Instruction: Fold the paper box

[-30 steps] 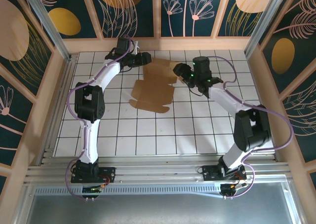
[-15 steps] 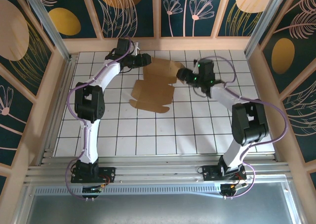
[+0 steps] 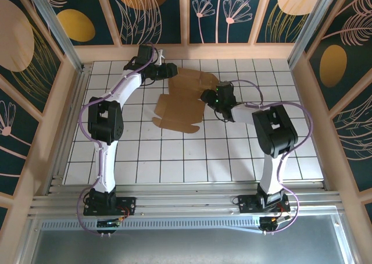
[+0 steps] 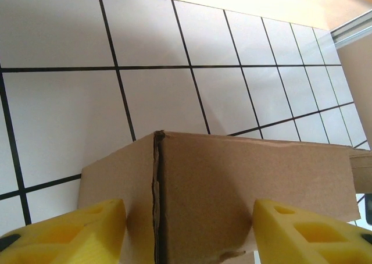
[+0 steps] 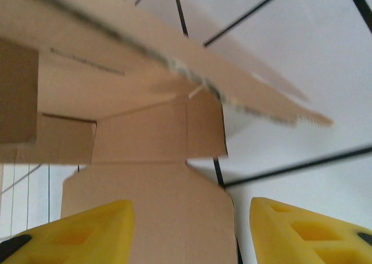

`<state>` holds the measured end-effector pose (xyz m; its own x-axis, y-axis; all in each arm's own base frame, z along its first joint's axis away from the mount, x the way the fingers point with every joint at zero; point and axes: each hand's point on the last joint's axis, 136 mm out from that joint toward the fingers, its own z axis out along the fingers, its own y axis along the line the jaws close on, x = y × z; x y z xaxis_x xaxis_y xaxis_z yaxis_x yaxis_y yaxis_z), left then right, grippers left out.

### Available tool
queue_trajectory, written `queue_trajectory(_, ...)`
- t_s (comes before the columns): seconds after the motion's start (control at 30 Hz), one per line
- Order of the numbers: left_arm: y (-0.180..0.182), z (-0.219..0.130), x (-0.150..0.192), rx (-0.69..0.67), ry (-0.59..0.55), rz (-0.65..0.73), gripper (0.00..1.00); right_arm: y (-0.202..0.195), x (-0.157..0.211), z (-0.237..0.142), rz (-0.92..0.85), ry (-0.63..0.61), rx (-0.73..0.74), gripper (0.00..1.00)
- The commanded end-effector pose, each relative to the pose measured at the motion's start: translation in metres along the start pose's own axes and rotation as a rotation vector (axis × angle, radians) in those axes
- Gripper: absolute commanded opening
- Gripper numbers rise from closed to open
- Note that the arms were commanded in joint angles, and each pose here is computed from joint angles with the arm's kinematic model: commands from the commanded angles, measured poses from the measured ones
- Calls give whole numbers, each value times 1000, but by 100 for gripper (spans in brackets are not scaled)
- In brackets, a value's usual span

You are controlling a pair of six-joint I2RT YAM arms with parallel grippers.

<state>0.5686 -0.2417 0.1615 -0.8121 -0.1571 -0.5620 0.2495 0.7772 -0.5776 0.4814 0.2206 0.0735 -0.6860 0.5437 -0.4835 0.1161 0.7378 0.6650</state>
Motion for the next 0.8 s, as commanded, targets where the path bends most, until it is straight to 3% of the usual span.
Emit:
queue_trajectory(0.0, -3, 1, -1, 7, 14, 11, 59, 11, -25, 13, 5, -116, -20, 55)
queue_trajectory(0.3, -3, 2, -1, 6, 27, 20, 59, 7, -21, 48, -50, -105, -51, 49)
queue_trajectory(0.4, -4, 2, 1, 10, 33, 19, 58, 9, -20, 50, -63, -108, -64, 49)
queue_trajectory(0.6, -3, 10, 10, 20, 60, 10, 53, 23, -19, 50, -136, -125, -113, 37)
queue_trajectory(0.77, -7, 14, 13, 22, 78, 21, 53, 29, -16, 59, -239, -103, -91, 36)
